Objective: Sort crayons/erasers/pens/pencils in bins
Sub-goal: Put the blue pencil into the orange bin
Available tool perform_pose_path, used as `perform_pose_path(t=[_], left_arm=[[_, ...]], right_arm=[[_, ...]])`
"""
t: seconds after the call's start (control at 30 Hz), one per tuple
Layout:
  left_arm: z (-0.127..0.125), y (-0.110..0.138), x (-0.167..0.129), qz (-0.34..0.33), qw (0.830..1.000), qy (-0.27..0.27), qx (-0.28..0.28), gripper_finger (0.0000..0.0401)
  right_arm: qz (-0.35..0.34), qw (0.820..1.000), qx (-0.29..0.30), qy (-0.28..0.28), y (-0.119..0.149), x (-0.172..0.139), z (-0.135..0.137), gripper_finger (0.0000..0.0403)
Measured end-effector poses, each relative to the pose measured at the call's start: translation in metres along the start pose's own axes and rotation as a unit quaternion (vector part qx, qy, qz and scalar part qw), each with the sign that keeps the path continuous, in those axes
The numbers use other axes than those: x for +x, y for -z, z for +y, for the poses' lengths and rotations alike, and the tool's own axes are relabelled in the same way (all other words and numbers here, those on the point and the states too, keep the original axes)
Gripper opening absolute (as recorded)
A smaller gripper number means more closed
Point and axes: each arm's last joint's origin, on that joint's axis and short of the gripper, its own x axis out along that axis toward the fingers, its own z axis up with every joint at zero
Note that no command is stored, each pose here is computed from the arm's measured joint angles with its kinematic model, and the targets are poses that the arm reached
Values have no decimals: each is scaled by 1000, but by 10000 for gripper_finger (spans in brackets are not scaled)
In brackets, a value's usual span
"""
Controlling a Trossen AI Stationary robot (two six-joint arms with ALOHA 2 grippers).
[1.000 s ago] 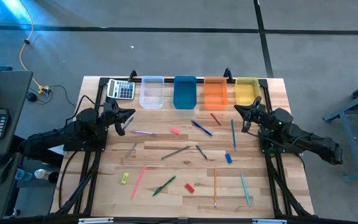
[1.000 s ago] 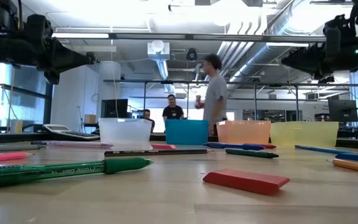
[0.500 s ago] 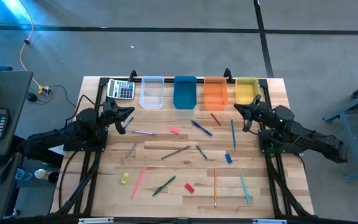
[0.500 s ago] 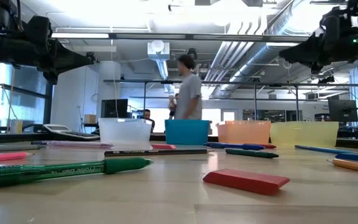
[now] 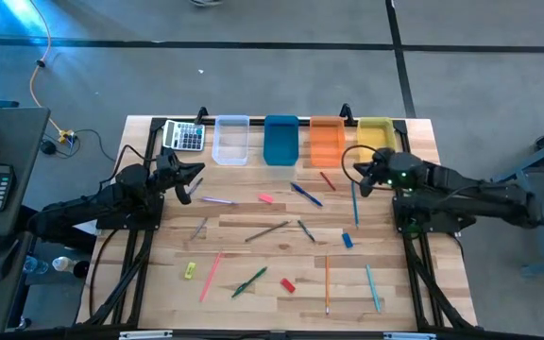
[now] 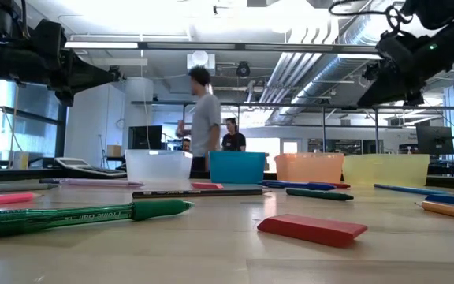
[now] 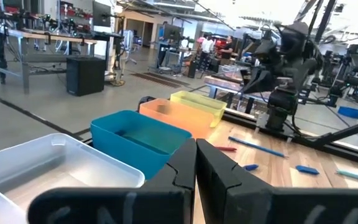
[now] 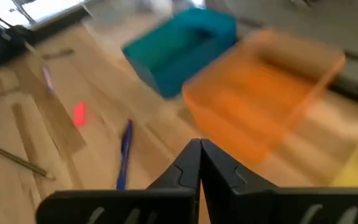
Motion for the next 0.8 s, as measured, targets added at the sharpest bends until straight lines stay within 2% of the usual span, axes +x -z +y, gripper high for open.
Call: perform_pose_path(t=[0.27, 0.5, 0.63, 0.8], left_arm=[[-2, 0, 0, 5, 998, 40, 38, 0], [-3, -2, 0, -6, 997, 43, 61, 0], [-4, -4, 0, -17, 996, 54, 63, 0], [-4, -4, 0, -18, 997, 54, 58, 0]], right_arm=[[114, 989, 67, 61, 9, 15, 12, 0], [201, 962, 130, 130, 29, 32, 18, 3], [243, 947, 160, 138, 39, 41, 24, 29], [270, 929, 196, 164, 48, 49, 29, 83]])
